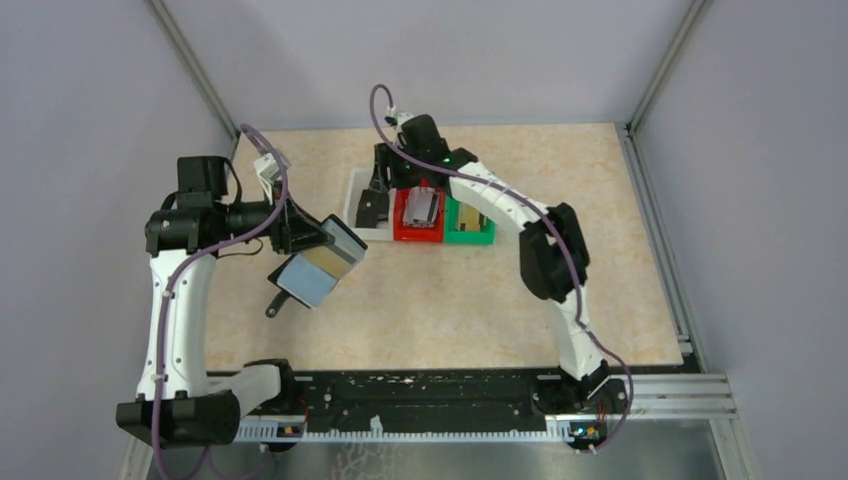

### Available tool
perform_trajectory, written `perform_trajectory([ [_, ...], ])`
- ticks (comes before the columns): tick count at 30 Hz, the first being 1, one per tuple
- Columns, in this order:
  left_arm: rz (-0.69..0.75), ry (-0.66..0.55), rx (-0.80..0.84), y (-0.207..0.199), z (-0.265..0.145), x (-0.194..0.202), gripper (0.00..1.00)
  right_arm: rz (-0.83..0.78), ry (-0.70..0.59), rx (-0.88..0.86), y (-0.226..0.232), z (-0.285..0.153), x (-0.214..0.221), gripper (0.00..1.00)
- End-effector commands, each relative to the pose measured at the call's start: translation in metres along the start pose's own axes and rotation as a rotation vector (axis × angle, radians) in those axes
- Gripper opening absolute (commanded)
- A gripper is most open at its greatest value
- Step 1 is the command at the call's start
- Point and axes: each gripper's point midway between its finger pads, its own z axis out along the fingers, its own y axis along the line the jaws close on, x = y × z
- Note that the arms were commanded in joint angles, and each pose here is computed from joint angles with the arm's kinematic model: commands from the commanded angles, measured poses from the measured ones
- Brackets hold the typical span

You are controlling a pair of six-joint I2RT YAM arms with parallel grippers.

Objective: Take the credit cards out of the card holder
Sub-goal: Place the credit card in the storage box, then place the card holder at the center of the board.

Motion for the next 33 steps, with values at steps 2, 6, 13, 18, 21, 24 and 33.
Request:
perform_trajectory([
  [2, 0.058, -0.098, 0.095, -0.027, -0.005, -0.027, 0.29, -0.073, -0.309, -0.359, 0.094, -0.133, -0.063, 0.63],
  [6, 0.054, -0.164, 0.127, -0.036, -0.005, -0.035, 0.25, -0.024, -0.388, -0.598, 0.127, -0.194, -0.024, 0.73],
  [13, -0.014, -0.327, 0.127, -0.041, -0.006, -0.063, 0.22, 0.130, -0.463, -0.873, 0.170, -0.256, 0.047, 0.94],
  [18, -0.106, -0.374, 0.108, -0.032, -0.006, -0.082, 0.19, 0.176, -0.530, -0.949, 0.194, -0.272, 0.064, 0.97],
  [21, -0.136, -0.395, 0.086, -0.028, -0.006, -0.085, 0.18, 0.200, -0.540, -1.000, 0.210, -0.273, 0.065, 0.97],
  [24, -0.114, -0.439, 0.077, -0.030, -0.009, -0.090, 0.17, 0.237, -0.521, -1.028, 0.227, -0.261, 0.066, 0.97],
  [33, -0.100, -0.480, 0.081, -0.041, -0.016, -0.100, 0.14, 0.324, -0.485, -1.123, 0.253, -0.235, 0.062, 0.70],
])
